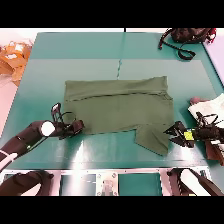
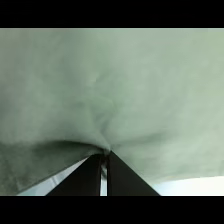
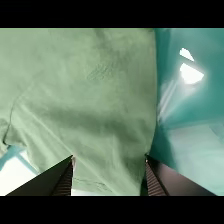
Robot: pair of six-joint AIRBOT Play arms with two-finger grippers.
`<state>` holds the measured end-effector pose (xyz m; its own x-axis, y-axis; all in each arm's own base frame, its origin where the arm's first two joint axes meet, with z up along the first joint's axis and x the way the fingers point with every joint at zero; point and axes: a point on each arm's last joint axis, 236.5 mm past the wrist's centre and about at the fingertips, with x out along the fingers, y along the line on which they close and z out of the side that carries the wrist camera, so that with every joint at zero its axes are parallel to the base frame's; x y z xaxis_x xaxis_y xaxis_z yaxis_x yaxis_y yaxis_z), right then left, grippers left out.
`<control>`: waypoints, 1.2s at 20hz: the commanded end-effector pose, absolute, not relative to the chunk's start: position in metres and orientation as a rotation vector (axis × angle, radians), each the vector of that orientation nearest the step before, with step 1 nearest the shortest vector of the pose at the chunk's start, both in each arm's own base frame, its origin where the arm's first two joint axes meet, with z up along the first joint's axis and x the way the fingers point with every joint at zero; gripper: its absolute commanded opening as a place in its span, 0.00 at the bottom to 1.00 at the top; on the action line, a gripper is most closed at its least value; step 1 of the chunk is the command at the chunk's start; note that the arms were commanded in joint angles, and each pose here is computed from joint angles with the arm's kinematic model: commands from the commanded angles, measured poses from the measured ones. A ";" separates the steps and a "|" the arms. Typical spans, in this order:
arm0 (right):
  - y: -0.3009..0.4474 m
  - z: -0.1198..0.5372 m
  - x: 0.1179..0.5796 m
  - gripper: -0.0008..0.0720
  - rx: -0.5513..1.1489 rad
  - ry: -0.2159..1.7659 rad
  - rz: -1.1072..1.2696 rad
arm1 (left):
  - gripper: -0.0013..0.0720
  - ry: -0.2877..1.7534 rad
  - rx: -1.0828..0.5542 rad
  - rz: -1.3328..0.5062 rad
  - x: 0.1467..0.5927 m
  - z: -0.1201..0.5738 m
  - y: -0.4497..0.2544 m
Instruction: Fold the shirts.
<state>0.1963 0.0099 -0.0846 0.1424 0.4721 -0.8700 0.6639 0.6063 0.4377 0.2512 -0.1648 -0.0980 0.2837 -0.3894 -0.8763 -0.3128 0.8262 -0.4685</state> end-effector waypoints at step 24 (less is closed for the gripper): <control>0.002 -0.047 0.236 0.04 0.973 1.288 -0.131 | 0.05 1.395 -0.117 -0.092 0.254 -0.056 -0.116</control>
